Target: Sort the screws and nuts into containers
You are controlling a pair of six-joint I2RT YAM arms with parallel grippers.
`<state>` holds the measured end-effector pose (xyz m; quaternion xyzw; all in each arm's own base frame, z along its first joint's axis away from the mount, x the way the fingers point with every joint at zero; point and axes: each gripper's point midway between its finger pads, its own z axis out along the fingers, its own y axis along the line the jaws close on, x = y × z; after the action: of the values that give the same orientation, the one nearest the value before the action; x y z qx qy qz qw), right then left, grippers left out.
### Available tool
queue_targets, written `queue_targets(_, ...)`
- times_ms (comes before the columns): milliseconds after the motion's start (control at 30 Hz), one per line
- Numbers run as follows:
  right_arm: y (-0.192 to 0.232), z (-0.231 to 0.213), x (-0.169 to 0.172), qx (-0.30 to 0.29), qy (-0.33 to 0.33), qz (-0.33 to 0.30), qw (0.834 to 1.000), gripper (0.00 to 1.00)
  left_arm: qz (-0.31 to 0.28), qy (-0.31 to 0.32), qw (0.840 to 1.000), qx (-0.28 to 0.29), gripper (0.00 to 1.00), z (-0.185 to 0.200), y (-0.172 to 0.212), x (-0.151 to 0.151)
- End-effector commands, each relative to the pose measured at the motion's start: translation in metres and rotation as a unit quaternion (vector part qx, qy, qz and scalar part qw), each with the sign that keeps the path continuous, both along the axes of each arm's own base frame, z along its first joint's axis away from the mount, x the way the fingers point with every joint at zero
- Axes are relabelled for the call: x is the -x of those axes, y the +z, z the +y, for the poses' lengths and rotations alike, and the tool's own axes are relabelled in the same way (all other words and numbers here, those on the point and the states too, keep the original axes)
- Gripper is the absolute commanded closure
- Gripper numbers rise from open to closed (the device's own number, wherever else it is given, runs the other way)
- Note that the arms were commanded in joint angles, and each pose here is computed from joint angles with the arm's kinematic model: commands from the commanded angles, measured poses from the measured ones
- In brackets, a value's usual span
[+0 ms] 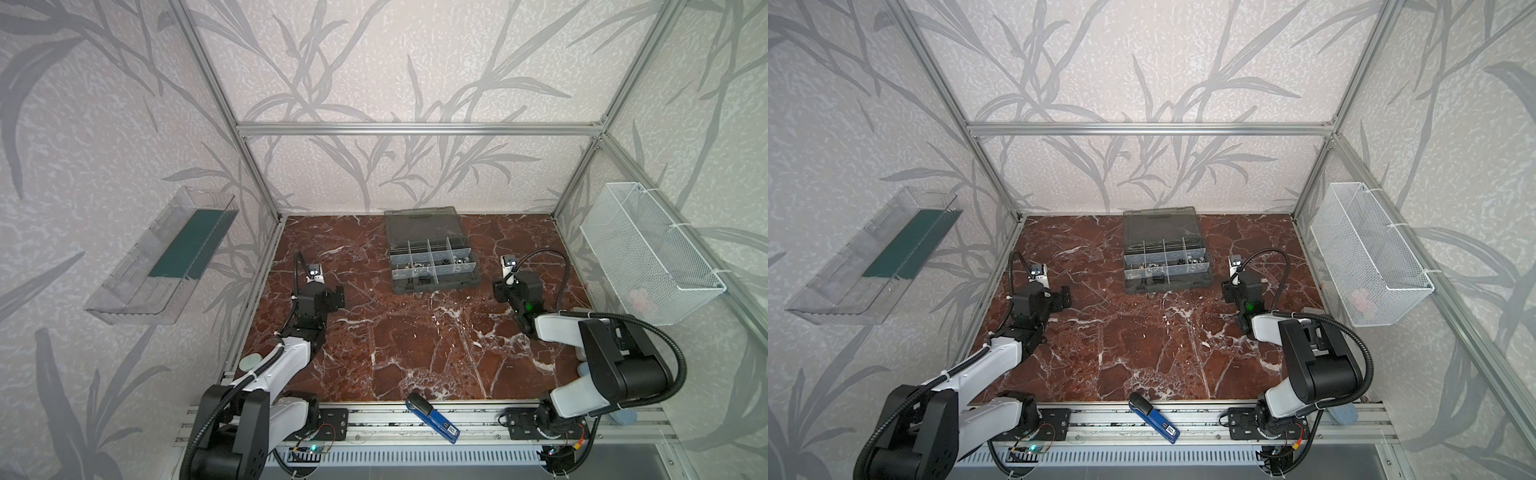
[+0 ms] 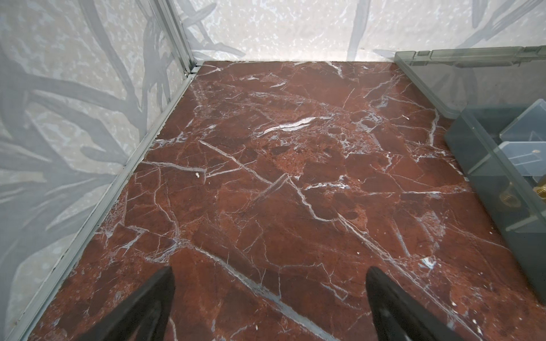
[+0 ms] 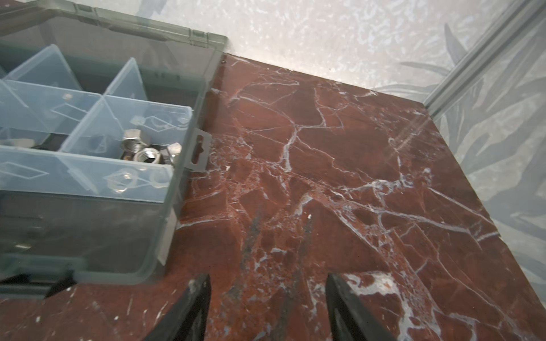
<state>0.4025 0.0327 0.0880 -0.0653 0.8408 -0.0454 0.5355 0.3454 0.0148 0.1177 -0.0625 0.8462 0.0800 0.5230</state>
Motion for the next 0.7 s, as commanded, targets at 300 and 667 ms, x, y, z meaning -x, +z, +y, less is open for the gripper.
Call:
queue_targets(300,0.010,-0.009,0.002,-0.036,-0.015,-0.056,0.998,0.35,-0.085,0.008,0.996,-0.024,0.00,0.010,0.007,-0.028)
queue_targets(667,0.006,-0.009,0.005,-0.036,-0.012,-0.064,0.997,0.22,-0.136,0.009,0.990,-0.032,0.00,0.014,-0.010,-0.026)
